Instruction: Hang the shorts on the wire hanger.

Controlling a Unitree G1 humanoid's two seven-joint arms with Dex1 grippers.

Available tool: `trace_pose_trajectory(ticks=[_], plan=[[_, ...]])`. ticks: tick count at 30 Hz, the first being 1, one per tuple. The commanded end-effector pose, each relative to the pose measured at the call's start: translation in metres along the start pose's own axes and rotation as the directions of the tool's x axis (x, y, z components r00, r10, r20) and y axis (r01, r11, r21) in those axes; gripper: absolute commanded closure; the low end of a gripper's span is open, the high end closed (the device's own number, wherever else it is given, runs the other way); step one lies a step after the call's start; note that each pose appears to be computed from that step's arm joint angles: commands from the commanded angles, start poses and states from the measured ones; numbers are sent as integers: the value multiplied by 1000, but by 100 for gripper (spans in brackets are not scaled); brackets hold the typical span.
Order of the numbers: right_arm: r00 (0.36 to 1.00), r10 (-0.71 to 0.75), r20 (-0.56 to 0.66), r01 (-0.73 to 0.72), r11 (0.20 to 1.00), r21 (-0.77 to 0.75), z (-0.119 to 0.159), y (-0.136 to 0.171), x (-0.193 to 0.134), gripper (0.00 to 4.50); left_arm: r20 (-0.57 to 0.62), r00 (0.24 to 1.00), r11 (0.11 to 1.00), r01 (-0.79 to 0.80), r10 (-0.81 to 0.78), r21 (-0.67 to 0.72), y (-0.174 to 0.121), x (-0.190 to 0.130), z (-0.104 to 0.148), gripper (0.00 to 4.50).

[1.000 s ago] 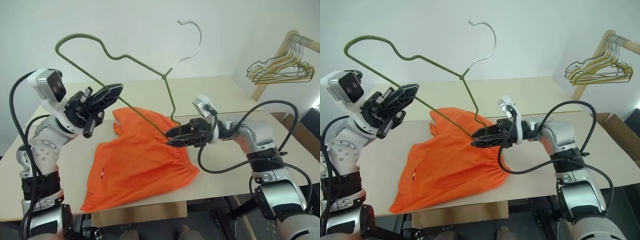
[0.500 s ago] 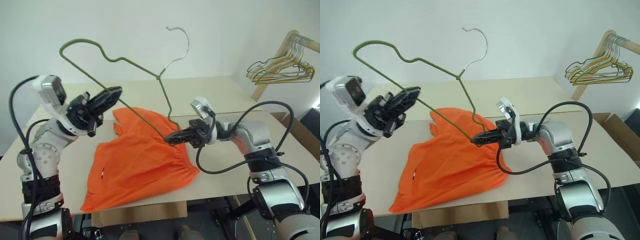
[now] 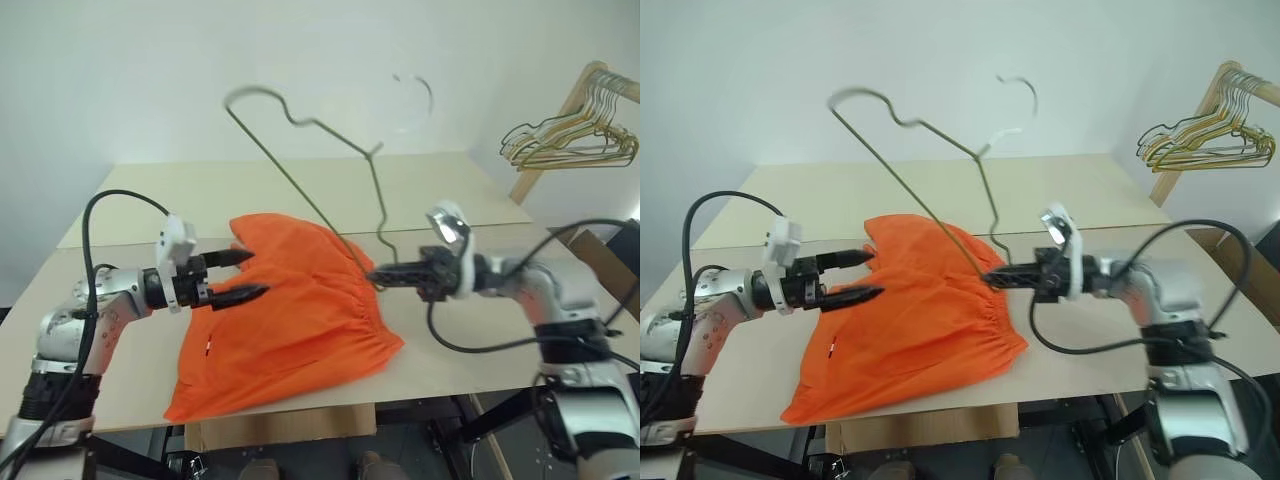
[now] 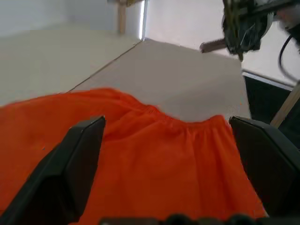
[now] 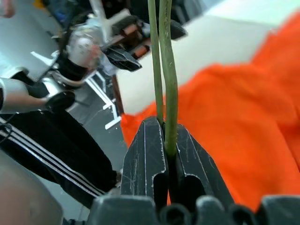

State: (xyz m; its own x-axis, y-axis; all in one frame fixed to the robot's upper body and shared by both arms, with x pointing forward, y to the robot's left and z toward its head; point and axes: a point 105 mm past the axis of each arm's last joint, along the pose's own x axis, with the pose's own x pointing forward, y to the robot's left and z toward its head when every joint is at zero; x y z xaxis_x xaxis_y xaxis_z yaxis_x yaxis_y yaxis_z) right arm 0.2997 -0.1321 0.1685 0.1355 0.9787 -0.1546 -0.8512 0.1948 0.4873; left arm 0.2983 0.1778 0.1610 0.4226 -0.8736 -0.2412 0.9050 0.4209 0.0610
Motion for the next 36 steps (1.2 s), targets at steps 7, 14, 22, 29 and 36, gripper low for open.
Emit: trace_pose_trajectory(ticks=[7, 14, 22, 29, 36], plan=[[986, -86, -142, 133, 923, 362, -62, 22, -73, 450, -236, 957, 937, 228, -166, 266, -29, -1, -7, 4], [957, -155, -245, 268, 796, 543, -103, 19, -123, 450, -259, 946, 925, 263, -193, 275, -35, 0, -12, 4], [918, -200, -344, 372, 736, 566, -130, 2, -135, 450, -269, 948, 926, 249, -173, 285, -34, 1, -17, 4], [908, -223, -355, 396, 734, 551, -131, -9, -135, 450, -254, 953, 927, 237, -164, 292, -38, 3, -18, 4], [925, -174, -339, 345, 760, 551, -124, -8, -128, 450, -256, 953, 929, 235, -162, 287, -40, 4, -21, 4]])
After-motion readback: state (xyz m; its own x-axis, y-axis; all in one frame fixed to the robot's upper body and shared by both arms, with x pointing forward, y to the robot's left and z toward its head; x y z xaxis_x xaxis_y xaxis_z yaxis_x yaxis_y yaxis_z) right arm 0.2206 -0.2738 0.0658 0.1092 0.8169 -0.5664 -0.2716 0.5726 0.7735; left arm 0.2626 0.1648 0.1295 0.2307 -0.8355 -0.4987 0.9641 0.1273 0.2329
